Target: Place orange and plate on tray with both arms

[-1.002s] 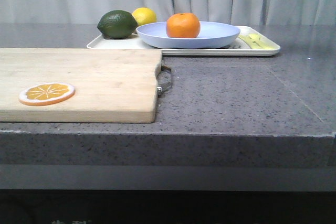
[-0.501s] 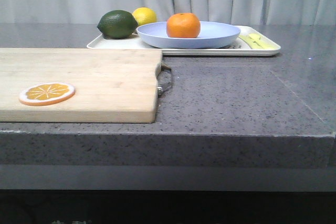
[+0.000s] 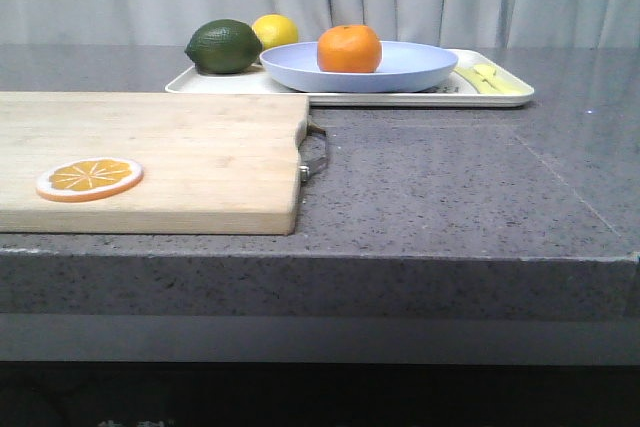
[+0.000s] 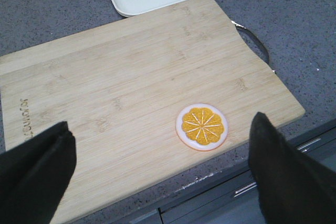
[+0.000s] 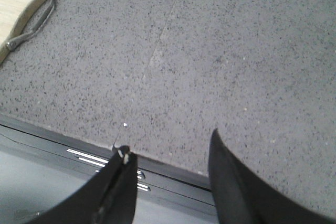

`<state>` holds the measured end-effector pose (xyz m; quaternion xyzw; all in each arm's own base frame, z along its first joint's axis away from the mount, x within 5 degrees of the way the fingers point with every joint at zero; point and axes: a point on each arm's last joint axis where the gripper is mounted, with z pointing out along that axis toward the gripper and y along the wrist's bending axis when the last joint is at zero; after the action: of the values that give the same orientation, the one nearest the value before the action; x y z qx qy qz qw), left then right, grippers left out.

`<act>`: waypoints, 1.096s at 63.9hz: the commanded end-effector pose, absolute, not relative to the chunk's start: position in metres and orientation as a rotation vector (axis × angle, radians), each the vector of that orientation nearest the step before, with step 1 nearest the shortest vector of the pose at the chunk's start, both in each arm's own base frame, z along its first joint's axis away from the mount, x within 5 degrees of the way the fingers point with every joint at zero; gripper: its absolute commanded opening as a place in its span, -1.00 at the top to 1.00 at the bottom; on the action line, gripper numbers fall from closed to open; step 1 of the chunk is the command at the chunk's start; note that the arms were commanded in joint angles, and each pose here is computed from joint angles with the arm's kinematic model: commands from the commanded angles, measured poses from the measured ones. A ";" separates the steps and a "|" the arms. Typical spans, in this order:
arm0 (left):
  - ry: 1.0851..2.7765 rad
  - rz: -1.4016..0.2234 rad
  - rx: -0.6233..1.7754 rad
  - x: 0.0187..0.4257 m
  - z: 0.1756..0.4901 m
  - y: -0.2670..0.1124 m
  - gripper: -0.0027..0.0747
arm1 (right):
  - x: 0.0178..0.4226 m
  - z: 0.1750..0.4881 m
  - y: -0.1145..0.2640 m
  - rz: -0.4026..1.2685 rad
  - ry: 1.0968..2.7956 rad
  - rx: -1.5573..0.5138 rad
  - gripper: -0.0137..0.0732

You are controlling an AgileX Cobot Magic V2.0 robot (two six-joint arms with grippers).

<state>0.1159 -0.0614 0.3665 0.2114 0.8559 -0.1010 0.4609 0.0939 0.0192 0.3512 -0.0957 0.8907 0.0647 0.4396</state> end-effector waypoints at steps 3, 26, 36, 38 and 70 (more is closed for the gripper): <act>2.027 -0.280 0.491 0.117 0.379 -0.062 -0.73 | 0.089 0.356 0.018 0.145 2.105 -0.228 -0.12; 2.027 -0.280 0.491 0.117 0.379 -0.062 -0.55 | 0.089 0.357 0.018 0.150 2.091 -0.223 -0.06; 2.027 -0.280 0.491 0.117 0.379 -0.062 -0.04 | 0.089 0.358 0.019 0.179 2.088 -0.171 0.36; 2.027 -0.280 0.491 0.117 0.379 -0.062 0.07 | 0.089 0.358 0.018 0.183 2.087 -0.164 0.45; 2.025 -0.281 0.490 0.117 0.379 -0.062 0.98 | 0.089 0.358 0.019 0.214 2.090 -0.118 0.84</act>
<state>0.1158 -0.0613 0.3664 0.2108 0.8566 -0.1012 0.4600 0.0867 0.0184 0.3444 -0.0551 0.8840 0.0821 0.4569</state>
